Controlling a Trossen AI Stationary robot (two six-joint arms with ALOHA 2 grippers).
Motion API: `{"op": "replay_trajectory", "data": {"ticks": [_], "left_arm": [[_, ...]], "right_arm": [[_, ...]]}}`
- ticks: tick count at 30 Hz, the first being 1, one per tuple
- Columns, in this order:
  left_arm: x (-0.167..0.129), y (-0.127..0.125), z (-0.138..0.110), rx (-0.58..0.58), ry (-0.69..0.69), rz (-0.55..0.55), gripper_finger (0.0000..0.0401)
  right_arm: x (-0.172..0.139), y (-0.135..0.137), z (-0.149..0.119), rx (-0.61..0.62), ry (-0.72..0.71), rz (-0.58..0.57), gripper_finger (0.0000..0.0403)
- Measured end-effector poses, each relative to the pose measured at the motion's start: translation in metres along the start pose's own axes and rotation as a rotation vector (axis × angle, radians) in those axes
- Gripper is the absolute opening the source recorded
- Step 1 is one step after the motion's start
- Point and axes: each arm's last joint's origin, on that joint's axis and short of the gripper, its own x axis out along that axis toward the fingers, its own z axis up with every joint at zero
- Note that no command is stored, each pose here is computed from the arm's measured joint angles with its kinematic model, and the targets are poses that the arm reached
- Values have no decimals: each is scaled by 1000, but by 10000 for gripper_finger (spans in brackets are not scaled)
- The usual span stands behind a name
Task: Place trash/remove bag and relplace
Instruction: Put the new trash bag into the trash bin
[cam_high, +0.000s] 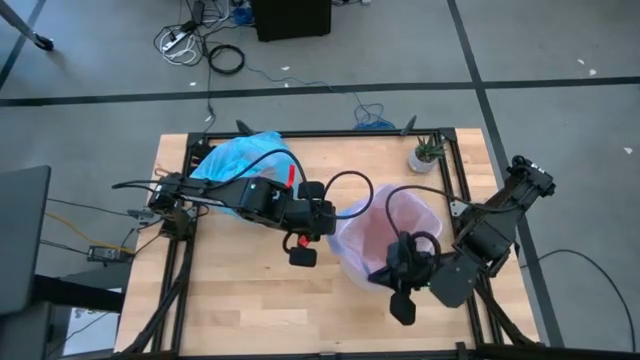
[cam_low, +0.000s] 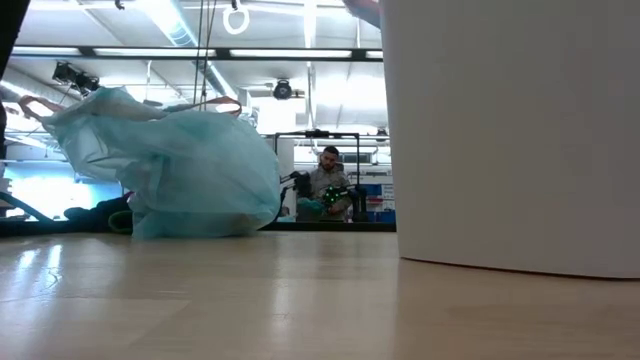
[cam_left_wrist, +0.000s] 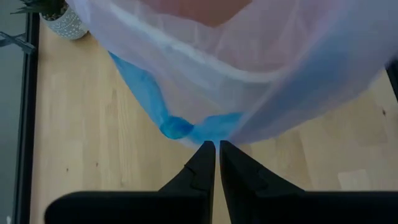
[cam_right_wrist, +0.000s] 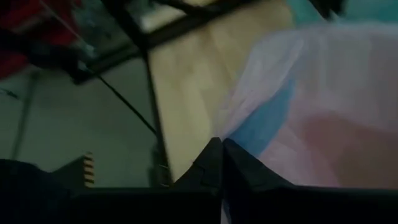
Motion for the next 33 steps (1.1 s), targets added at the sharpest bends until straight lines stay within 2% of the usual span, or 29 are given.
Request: {"op": "replay_trajectory", "data": {"ticks": [5, 14, 18, 22, 29, 33], "left_arm": [[0, 0, 0, -3, 0, 0, 33], [-1, -3, 0, 4, -2, -10, 33], [-1, -3, 0, 3, -5, -11, 33], [-1, -3, 2, 0, -22, -11, 33], [-1, -3, 3, -10, -35, -14, 33], [-4, -4, 2, -22, -33, -10, 33]], "right_arm": [[-3, 9, 3, -5, -59, 63, 0], [19, 21, -19, -12, 58, 93, 0], [29, 22, -29, -37, 94, 63, 0], [36, 19, -38, -62, 124, -14, 0], [35, 10, -46, -102, 129, -130, 0], [35, 11, -46, -105, 139, -121, 0]]}}
